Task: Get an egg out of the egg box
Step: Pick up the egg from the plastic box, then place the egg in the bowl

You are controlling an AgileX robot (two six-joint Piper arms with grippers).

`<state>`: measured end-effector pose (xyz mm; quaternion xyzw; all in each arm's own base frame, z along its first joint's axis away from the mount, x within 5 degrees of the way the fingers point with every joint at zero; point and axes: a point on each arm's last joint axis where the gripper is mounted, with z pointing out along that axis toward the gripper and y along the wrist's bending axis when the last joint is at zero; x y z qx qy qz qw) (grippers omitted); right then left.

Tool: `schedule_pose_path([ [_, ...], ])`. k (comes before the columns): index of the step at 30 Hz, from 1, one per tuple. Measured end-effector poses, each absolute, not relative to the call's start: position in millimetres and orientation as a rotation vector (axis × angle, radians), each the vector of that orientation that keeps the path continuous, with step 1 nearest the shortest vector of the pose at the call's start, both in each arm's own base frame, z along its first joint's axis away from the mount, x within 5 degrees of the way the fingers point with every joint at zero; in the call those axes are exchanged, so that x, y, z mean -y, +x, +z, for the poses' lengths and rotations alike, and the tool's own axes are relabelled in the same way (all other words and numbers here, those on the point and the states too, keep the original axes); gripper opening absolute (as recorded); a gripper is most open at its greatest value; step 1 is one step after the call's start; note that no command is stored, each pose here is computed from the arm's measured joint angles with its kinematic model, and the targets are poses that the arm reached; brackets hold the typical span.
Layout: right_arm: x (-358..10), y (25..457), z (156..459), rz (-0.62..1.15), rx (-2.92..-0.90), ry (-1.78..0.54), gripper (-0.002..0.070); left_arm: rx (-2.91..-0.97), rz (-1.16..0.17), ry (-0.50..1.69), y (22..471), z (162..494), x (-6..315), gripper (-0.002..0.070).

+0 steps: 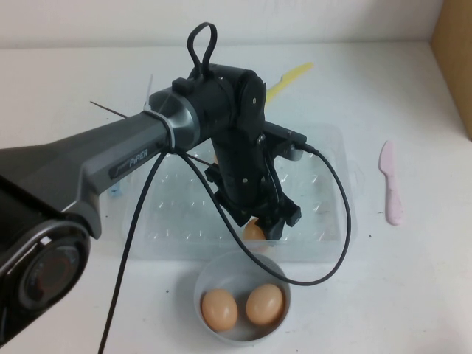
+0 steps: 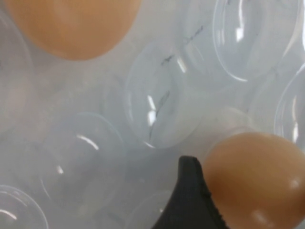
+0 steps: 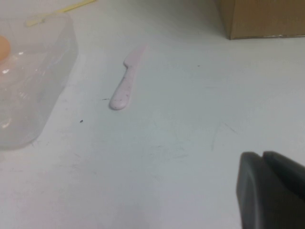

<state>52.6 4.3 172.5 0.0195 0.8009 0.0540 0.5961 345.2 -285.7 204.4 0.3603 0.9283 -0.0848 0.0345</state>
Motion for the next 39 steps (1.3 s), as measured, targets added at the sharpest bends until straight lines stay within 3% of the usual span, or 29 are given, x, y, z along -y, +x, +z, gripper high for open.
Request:
schedule_pose_path([
  [4,-4,53,172,0.125,-1.86,0.045,-0.0017,-2.851,-0.256,1.108,346,204,286,0.0435],
  [10,-4,53,172,0.125,-1.86,0.045,-0.0017,-2.832,-0.241,1.148,346,204,285,0.0341],
  [21,-4,53,172,0.125,-1.86,0.045,-0.0017,-2.791,-0.202,1.184,347,209,283,0.034],
  [33,-4,53,172,0.125,-1.86,0.045,-0.0017,-2.597,-0.168,1.145,334,287,267,0.0338],
  [39,-4,53,172,0.125,-1.86,0.045,-0.0017,-2.524,-0.135,1.225,298,318,266,0.0338],
])
